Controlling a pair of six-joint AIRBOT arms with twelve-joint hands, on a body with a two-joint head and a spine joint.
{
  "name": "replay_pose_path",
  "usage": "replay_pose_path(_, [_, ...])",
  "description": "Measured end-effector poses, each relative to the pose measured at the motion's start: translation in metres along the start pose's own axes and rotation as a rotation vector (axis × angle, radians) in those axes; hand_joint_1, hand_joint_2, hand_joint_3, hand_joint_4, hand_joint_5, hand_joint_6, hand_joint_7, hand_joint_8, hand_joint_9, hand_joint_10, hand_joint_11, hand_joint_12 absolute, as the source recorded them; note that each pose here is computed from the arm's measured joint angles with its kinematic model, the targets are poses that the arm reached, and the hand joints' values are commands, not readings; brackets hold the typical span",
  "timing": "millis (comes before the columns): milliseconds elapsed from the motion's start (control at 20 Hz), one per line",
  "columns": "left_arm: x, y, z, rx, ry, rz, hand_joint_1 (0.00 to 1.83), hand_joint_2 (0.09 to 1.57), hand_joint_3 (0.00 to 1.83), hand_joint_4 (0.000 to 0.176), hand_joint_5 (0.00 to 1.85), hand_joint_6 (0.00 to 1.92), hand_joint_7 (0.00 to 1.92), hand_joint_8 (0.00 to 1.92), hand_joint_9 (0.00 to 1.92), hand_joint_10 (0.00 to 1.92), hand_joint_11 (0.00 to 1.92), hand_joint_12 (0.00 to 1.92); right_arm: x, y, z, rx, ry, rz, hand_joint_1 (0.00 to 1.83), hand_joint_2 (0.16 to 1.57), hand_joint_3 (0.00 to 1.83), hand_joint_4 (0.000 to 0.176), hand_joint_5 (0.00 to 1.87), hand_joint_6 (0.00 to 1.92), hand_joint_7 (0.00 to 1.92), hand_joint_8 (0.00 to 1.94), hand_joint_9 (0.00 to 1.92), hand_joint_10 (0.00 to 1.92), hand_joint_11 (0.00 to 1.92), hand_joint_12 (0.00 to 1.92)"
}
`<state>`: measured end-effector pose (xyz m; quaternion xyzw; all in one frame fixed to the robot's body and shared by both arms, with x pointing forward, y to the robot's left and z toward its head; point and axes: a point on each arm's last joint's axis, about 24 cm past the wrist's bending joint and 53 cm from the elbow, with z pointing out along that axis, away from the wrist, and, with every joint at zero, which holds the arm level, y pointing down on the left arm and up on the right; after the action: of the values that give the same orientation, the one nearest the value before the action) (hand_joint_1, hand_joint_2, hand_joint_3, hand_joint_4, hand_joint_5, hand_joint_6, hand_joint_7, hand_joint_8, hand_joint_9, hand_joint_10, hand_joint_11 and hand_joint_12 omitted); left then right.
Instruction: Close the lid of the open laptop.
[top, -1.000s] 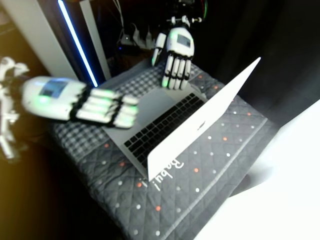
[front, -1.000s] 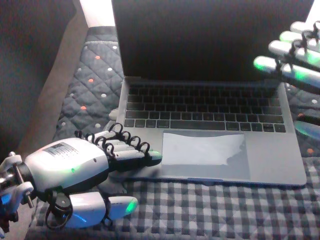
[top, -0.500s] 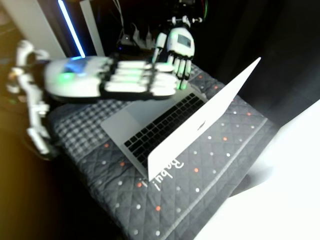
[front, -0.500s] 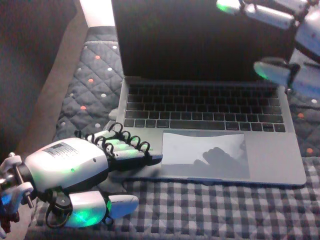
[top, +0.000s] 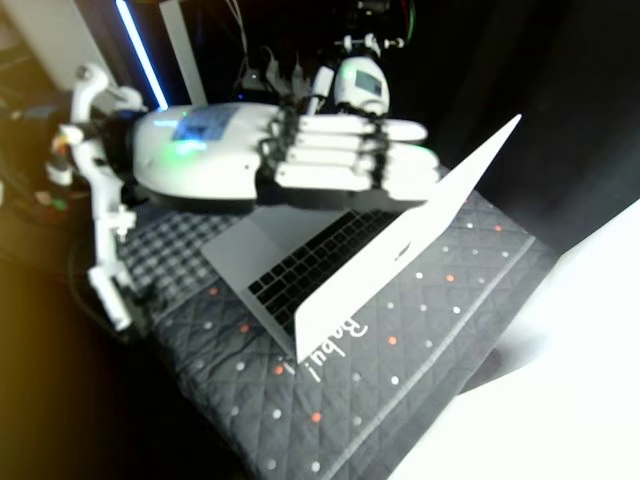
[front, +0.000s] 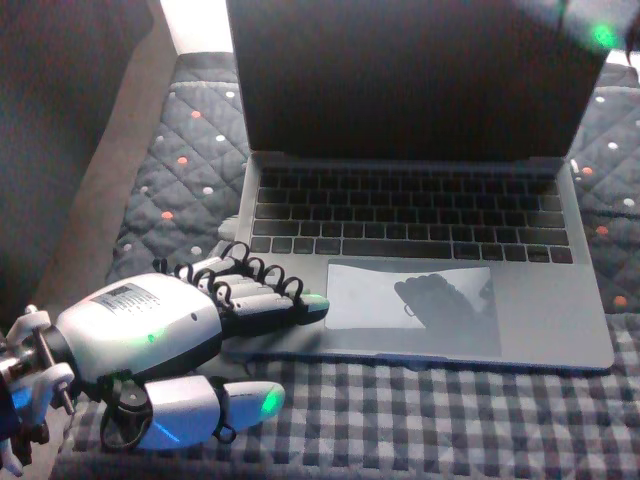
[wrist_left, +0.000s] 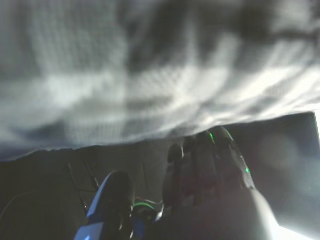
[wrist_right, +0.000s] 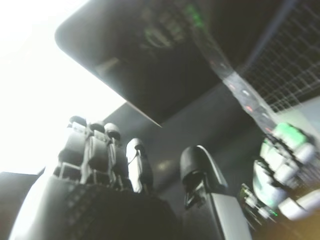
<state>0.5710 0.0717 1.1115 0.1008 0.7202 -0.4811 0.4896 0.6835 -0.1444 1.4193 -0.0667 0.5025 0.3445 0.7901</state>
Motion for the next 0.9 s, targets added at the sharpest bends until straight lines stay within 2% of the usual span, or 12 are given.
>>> replay_pose_path(200, [0.002,0.0,0.002,0.004,0.001,-0.008,0.17,1.43,0.0,0.005,0.26,0.01,0.28,0.01,0.24,0.01,0.0,0.62,0.026,-0.009,0.012,0.036,0.081,0.043,0.39,1.4,0.0,0.016,0.0,0.0,0.0,0.0,0.0,0.0,0.0,0.0])
replay_pose_path(250, [0.004,-0.001,0.003,0.007,0.001,-0.013,0.17,1.43,0.0,0.019,0.26,0.0,0.28,0.0,0.24,0.01,0.0,0.53,0.035,-0.013,0.011,0.048,0.117,0.052,0.51,1.32,0.01,0.0,0.18,0.02,0.29,0.08,0.31,0.53,0.09,1.67])
replay_pose_path(300, [0.003,-0.001,0.003,0.008,0.0,-0.015,0.17,1.43,0.0,0.019,0.26,0.0,0.28,0.0,0.24,0.01,0.0,0.53,0.035,-0.014,0.011,0.049,0.117,0.051,0.51,1.32,0.01,0.0,0.18,0.02,0.29,0.08,0.31,0.53,0.09,1.67])
replay_pose_path(350, [0.003,-0.001,0.003,0.008,0.0,-0.022,0.2,1.43,0.0,0.015,0.26,0.0,0.27,0.0,0.24,0.01,0.0,0.51,0.034,-0.014,0.011,0.05,0.116,0.05,0.59,1.29,0.0,0.0,0.37,0.09,0.49,0.18,0.37,0.94,0.24,1.77])
replay_pose_path(400, [0.003,-0.001,0.003,0.008,0.0,-0.025,0.19,1.43,0.0,0.018,0.25,0.0,0.26,0.0,0.23,0.0,0.0,0.5,0.035,-0.015,0.011,0.051,0.118,0.05,0.63,1.27,0.0,0.0,0.43,0.19,0.51,0.5,0.4,1.18,0.33,1.81])
replay_pose_path(450, [0.004,-0.001,0.003,0.007,0.001,-0.025,0.18,1.44,0.0,0.022,0.24,0.0,0.24,0.0,0.21,0.0,0.0,0.45,0.035,-0.015,0.011,0.051,0.121,0.051,0.7,1.26,0.0,0.0,0.31,0.96,0.47,1.12,0.47,1.5,0.46,1.9])
replay_pose_path(500, [0.004,-0.001,0.003,0.007,0.001,-0.027,0.21,1.43,0.0,0.014,0.25,0.01,0.25,0.01,0.21,0.01,0.0,0.46,0.035,-0.012,0.009,0.043,0.123,0.038,0.76,1.25,0.0,0.0,0.19,1.47,0.4,1.48,0.47,1.71,0.48,1.92])
replay_pose_path(550, [0.004,-0.001,0.003,0.007,0.001,-0.027,0.23,1.42,0.0,0.021,0.26,0.01,0.26,0.01,0.23,0.01,0.0,0.55,0.036,-0.007,0.007,0.03,0.131,0.029,0.68,1.4,0.03,0.153,0.44,1.8,0.27,1.83,0.41,1.91,0.51,1.92])
replay_pose_path(600, [0.003,0.0,0.002,0.005,-0.001,-0.03,0.23,1.42,0.0,0.021,0.26,0.01,0.26,0.01,0.23,0.01,0.0,0.55,0.038,-0.002,0.005,0.022,0.138,0.03,0.68,1.4,0.03,0.153,0.44,1.8,0.27,1.83,0.41,1.91,0.51,1.92])
replay_pose_path(650, [0.003,0.001,0.002,0.001,-0.005,-0.036,0.21,1.43,0.0,0.025,0.24,0.01,0.24,0.0,0.2,0.01,0.0,0.49,0.037,0.008,0.001,-0.004,0.144,0.005,0.66,1.28,0.0,0.0,0.23,1.9,0.19,1.86,0.38,1.92,0.53,1.92])
replay_pose_path(850, [0.002,0.006,-0.003,-0.019,-0.018,-0.057,0.24,1.43,0.0,0.016,0.23,0.0,0.22,0.0,0.17,0.0,0.0,0.33,0.04,0.035,-0.024,-0.114,0.193,-0.009,0.61,1.21,0.0,0.0,0.0,1.87,0.1,1.76,0.17,1.92,0.32,1.92])
replay_pose_path(900, [0.002,0.009,-0.006,-0.03,-0.02,-0.056,0.18,1.44,0.0,0.045,0.19,0.0,0.2,0.0,0.15,0.0,0.0,0.27,0.042,0.04,-0.03,-0.145,0.197,0.034,0.49,1.15,0.0,0.0,0.0,1.67,0.04,1.17,0.01,1.43,0.03,1.92])
